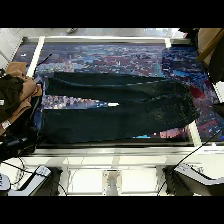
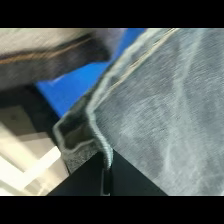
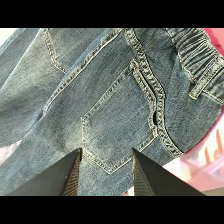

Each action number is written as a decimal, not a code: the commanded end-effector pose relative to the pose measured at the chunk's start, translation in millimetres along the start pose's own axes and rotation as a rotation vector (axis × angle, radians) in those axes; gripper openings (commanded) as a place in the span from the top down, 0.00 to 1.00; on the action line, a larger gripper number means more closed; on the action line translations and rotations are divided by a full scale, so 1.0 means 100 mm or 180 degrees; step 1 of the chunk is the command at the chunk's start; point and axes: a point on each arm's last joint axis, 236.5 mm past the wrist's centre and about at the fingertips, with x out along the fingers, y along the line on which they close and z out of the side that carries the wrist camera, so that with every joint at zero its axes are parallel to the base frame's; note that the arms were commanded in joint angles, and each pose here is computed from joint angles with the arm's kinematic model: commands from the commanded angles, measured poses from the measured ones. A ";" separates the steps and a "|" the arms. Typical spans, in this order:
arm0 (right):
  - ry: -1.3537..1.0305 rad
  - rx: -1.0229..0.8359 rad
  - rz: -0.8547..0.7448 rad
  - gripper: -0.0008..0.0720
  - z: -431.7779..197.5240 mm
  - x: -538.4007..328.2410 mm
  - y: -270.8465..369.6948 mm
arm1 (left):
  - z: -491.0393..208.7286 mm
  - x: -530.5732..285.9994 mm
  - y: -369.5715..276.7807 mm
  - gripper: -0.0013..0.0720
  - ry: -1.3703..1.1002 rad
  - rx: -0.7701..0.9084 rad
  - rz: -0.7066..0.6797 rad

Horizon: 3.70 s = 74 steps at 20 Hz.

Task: Fold the clothes and pants, and hang the long-sleeved shirts on hangers.

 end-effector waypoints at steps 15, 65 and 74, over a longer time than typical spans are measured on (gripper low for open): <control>0.0271 0.1180 -0.0383 0.34 -0.88 1.14 -1.03 | 0.71 -0.29 -1.11 0.97 -0.0684 0.0801 -0.0366; -0.0171 0.0242 -0.0531 0.21 1.21 1.95 0.15 | 2.32 0.25 -4.64 0.20 -0.2547 0.2775 -0.0245; 0.0399 -0.0078 -0.1007 0.31 1.13 1.23 -0.53 | -0.13 0.22 -5.32 0.20 -0.1774 0.5120 -0.0155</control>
